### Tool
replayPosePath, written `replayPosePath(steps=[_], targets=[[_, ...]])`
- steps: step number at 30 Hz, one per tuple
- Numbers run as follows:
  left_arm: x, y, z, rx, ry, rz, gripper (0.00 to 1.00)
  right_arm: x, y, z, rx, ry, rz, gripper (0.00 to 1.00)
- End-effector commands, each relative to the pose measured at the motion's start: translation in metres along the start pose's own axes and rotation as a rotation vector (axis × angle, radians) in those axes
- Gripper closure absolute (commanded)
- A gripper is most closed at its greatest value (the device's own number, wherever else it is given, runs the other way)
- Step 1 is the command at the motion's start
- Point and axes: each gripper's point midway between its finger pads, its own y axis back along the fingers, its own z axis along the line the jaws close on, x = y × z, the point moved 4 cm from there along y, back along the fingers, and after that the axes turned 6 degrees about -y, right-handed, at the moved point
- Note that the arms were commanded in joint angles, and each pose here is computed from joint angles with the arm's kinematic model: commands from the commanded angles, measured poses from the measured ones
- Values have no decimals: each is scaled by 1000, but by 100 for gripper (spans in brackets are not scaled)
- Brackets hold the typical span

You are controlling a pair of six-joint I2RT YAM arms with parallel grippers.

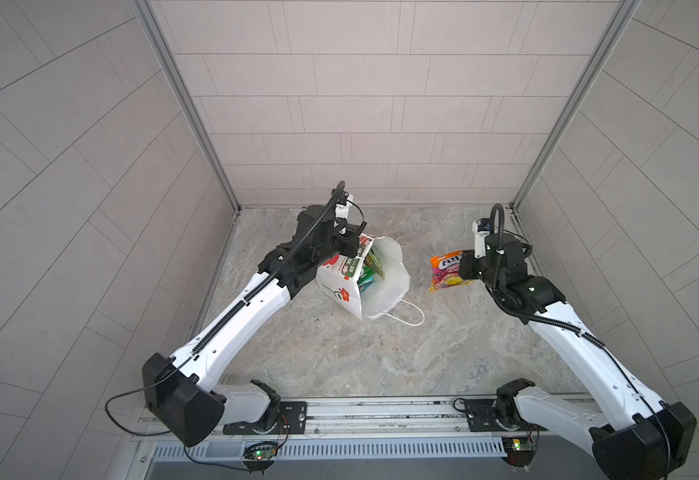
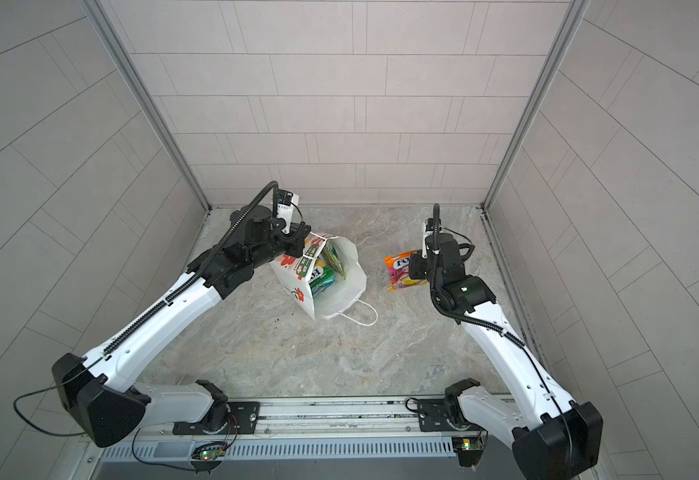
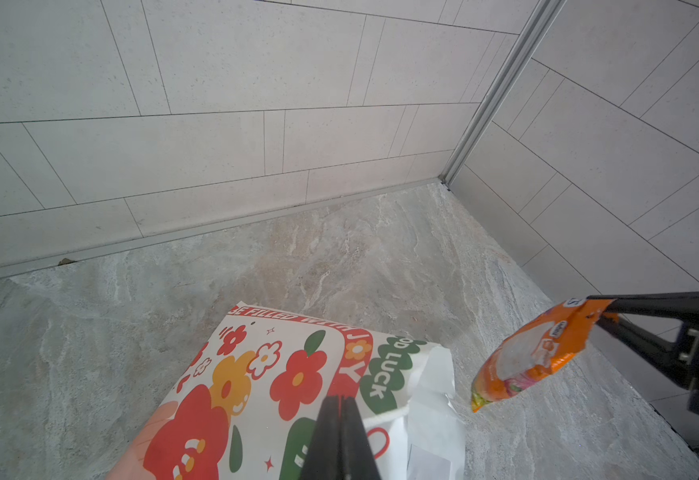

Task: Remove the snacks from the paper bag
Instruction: 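Lift the orange packet out and carry it away from the bag with the right gripper, then release the orange packet onto the table with the right gripper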

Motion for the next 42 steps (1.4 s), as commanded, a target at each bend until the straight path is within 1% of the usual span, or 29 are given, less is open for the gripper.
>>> replayPosePath(steps=[1, 6, 10, 13, 22, 27, 35, 42], targets=[[-7, 10, 5, -23, -9, -39, 100, -7, -12, 12, -107, -87, -17, 100], [-7, 10, 4, -22, -10, -43, 100, 1, -56, 10, -169, -187, 34, 100], [-6, 7, 4, -15, -7, -40, 100, 4, -96, 0, -199, -285, 98, 100], [-4, 5, 3, -9, -4, -35, 100, 2, -120, -11, -227, -345, 147, 100], [-2, 2, 0, 11, -6, -29, 100, -1, -175, -60, -184, -469, 213, 100], [-3, 3, 1, 8, -7, -32, 100, -1, -194, -80, -135, -496, 220, 100], [-3, 4, 0, 15, -6, -34, 100, 10, -219, -109, -38, -559, 244, 100], [-4, 5, 1, 7, -12, -36, 100, 10, -226, -129, 44, -600, 231, 100]])
